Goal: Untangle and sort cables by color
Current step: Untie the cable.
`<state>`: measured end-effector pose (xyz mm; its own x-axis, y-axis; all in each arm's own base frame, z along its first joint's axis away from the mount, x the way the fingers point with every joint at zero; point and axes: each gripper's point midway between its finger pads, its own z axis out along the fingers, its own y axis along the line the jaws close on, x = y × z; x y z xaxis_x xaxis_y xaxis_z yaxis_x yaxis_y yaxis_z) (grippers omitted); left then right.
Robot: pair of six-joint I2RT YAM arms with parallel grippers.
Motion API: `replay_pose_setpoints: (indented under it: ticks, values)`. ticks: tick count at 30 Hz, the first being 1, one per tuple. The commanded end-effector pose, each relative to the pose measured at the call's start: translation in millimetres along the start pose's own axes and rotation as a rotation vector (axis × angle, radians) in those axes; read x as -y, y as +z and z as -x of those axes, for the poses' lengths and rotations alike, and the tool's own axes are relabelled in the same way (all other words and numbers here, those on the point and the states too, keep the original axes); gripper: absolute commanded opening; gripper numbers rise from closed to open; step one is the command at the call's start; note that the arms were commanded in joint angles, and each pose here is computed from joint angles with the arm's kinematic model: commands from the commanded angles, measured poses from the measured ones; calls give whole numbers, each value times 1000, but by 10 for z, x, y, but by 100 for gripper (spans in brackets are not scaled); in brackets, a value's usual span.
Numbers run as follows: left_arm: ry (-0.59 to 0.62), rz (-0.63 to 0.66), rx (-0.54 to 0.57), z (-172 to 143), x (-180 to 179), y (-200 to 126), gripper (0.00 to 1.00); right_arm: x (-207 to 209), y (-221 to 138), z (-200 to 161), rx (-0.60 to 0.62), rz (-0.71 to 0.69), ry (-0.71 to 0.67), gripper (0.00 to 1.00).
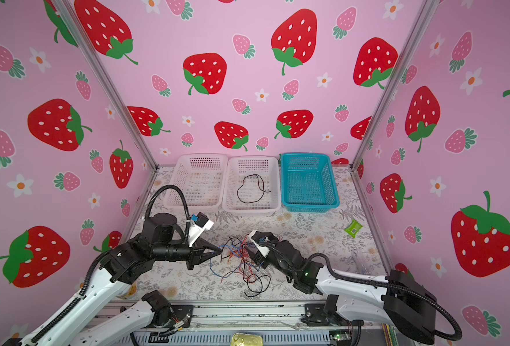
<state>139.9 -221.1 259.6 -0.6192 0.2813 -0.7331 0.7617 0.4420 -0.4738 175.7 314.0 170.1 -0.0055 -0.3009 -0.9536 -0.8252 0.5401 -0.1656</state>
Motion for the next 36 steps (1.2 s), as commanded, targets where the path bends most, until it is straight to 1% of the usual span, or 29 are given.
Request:
replay_pose_setpoints:
  ticks: [1, 8, 14, 19, 22, 26, 30, 31, 34, 36]
  values:
    - [45, -47, 30, 122, 148, -60, 0, 89, 35, 159, 59, -63, -23, 71]
    - [40, -54, 20, 58, 163, -60, 0, 207, 89, 294, 106, -173, -61, 70]
    - [26, -63, 6, -3, 148, -14, 0, 260, 89, 372, 151, -214, -83, 69]
    - [27, -67, 4, -11, 150, -1, 0, 194, 120, 409, 172, -182, -95, 67]
    - [27, -75, 1, -16, 161, 5, 0, 125, 141, 414, 178, -147, -101, 63]
    - [24, -75, -7, -37, 155, 13, 0, 41, 122, 470, 210, -101, -100, 53]
    - [19, -72, -11, -59, 141, 24, 0, -29, 80, 504, 237, -66, -99, 38]
    - [19, -73, -12, -59, 143, 27, 0, -43, 71, 514, 244, -58, -96, 36]
    - [17, -68, -13, -58, 131, 34, 0, -64, 65, 504, 242, -48, -94, 28]
    - [16, -52, -13, -57, 104, 34, 0, -63, 63, 479, 234, -50, -95, 20]
